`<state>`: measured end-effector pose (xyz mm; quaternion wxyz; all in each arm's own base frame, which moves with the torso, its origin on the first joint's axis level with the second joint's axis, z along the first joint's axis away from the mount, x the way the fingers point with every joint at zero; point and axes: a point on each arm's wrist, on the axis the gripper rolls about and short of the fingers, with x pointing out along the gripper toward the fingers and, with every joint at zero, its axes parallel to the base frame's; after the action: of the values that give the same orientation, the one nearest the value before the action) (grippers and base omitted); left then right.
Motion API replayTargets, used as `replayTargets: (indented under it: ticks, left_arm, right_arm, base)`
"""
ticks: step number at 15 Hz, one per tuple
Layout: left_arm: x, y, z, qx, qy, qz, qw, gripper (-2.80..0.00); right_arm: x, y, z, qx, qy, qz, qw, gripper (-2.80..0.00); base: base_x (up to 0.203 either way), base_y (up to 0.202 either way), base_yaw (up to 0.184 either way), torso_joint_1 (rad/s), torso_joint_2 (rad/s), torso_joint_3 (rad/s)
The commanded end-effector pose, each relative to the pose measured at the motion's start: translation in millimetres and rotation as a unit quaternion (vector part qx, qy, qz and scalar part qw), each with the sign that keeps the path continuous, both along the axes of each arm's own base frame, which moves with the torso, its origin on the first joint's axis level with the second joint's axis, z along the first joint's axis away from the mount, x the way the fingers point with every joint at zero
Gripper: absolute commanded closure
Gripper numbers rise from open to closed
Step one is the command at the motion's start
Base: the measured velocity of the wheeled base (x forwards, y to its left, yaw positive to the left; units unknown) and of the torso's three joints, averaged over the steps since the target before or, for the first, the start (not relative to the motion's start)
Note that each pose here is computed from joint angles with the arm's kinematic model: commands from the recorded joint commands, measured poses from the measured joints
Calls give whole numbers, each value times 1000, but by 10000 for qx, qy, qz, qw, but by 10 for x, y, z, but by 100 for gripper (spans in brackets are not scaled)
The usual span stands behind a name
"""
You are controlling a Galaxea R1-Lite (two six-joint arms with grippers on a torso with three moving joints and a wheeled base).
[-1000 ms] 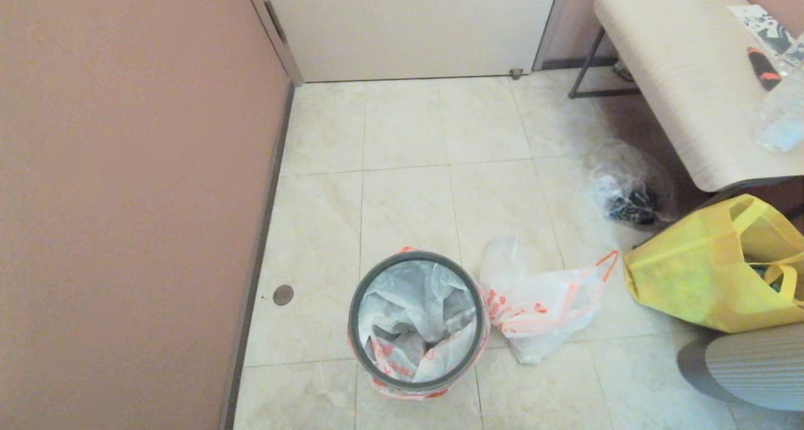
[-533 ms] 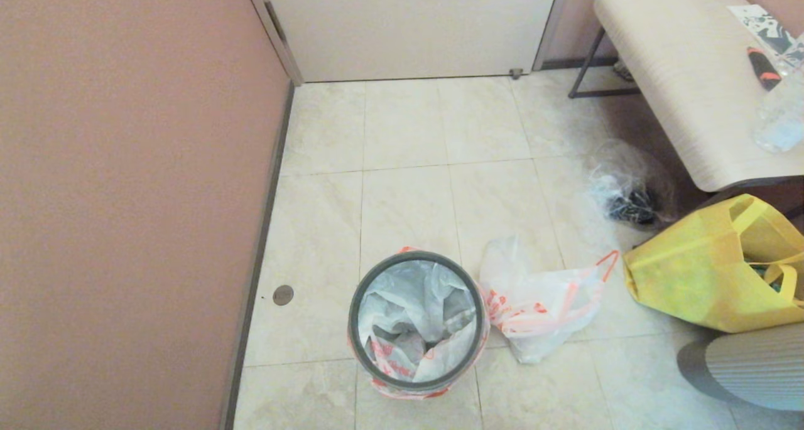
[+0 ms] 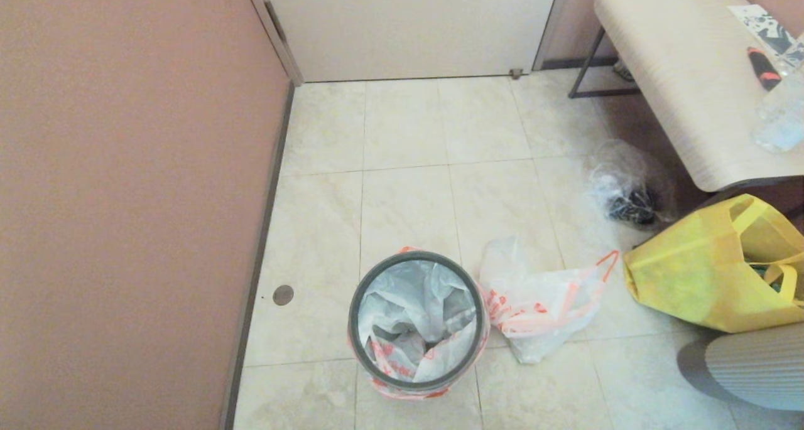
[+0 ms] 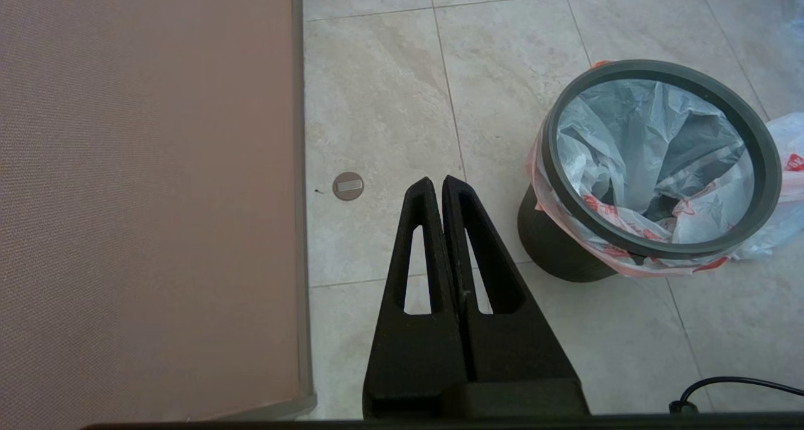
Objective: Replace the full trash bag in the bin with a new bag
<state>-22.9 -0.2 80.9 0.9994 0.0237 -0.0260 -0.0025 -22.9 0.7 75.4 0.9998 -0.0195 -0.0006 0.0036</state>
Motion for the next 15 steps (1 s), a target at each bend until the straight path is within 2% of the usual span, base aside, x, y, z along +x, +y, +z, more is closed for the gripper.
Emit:
replayTargets:
  ticks: [1, 15]
  left_arm:
    - [17, 0, -59, 1, 106, 0, 9999, 0]
    - [17, 0, -59, 1, 106, 0, 9999, 0]
  right_arm:
    - [1, 0, 1, -4, 6, 2, 10000, 0]
    - [1, 0, 0, -4, 13, 2, 10000, 0]
  base:
    - [0, 0, 0, 0, 0, 0]
    - [0, 0, 0, 0, 0, 0]
